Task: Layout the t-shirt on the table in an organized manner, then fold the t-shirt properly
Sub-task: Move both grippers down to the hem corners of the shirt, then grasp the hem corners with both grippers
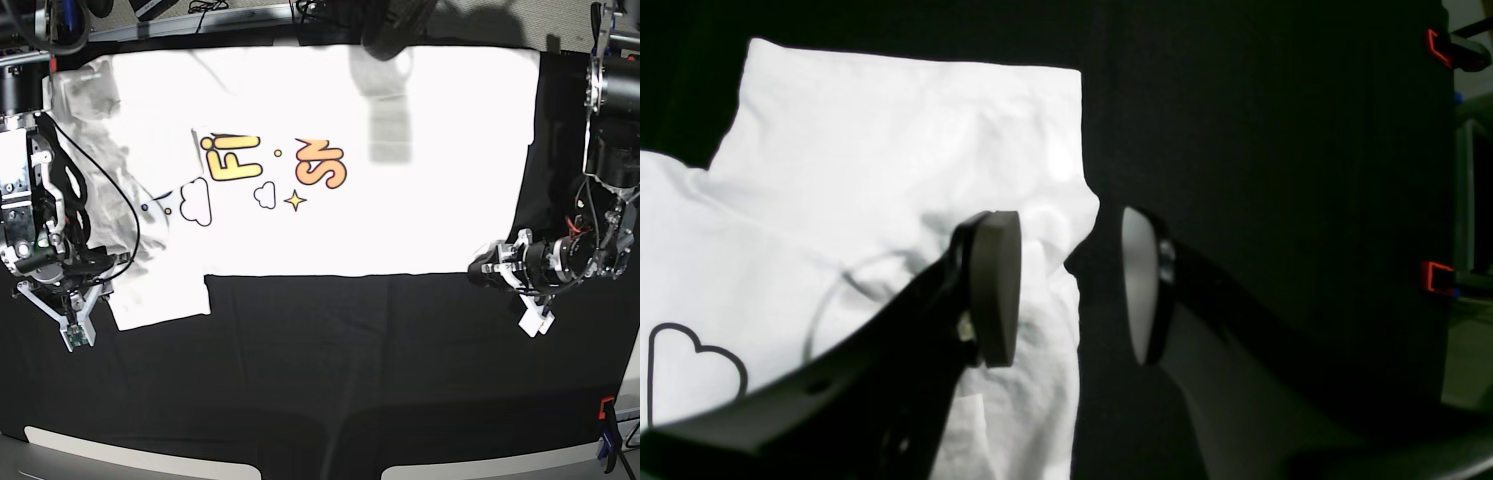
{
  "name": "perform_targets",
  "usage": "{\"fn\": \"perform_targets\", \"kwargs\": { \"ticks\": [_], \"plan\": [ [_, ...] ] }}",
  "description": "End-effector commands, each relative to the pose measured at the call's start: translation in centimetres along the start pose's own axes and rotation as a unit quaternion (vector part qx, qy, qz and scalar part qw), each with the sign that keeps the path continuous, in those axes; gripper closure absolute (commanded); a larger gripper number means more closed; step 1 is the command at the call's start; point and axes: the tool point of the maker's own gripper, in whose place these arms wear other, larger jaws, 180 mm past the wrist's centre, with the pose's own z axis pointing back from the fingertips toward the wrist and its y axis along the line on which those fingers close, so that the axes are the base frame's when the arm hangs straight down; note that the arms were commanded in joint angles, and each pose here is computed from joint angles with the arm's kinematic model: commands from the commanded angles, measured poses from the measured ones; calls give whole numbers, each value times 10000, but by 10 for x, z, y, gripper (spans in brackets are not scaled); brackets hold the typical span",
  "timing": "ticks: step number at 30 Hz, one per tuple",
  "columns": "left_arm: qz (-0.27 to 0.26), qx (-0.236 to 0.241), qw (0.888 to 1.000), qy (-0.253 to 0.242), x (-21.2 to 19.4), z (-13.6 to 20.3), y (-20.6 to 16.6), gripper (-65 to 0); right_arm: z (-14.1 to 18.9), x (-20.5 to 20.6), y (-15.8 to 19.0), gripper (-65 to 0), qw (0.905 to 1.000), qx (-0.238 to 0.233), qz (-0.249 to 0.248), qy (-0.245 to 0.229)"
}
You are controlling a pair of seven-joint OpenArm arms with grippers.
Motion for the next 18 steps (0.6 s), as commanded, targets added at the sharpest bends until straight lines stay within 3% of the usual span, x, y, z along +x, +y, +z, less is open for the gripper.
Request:
{"fn": "perform_targets", "kwargs": {
  "ticks": [1,3,6,18],
  "plan": [
    [-135,82,9997,-171,19,8,3,-205,7,18,-17,-246,9995,-179,7,-250],
    [-239,199,9995,-82,16,9,7,-281,7,17,-17,-246,9995,-180,8,-248],
    [-315,310,9990,-10,13,11,13,-444,7,18,-17,-246,9995,-180,8,-250],
    [-231,560,9976,326,-9,26,38,-446,7,17,-17,-246,9995,-180,8,-248]
  ]
}}
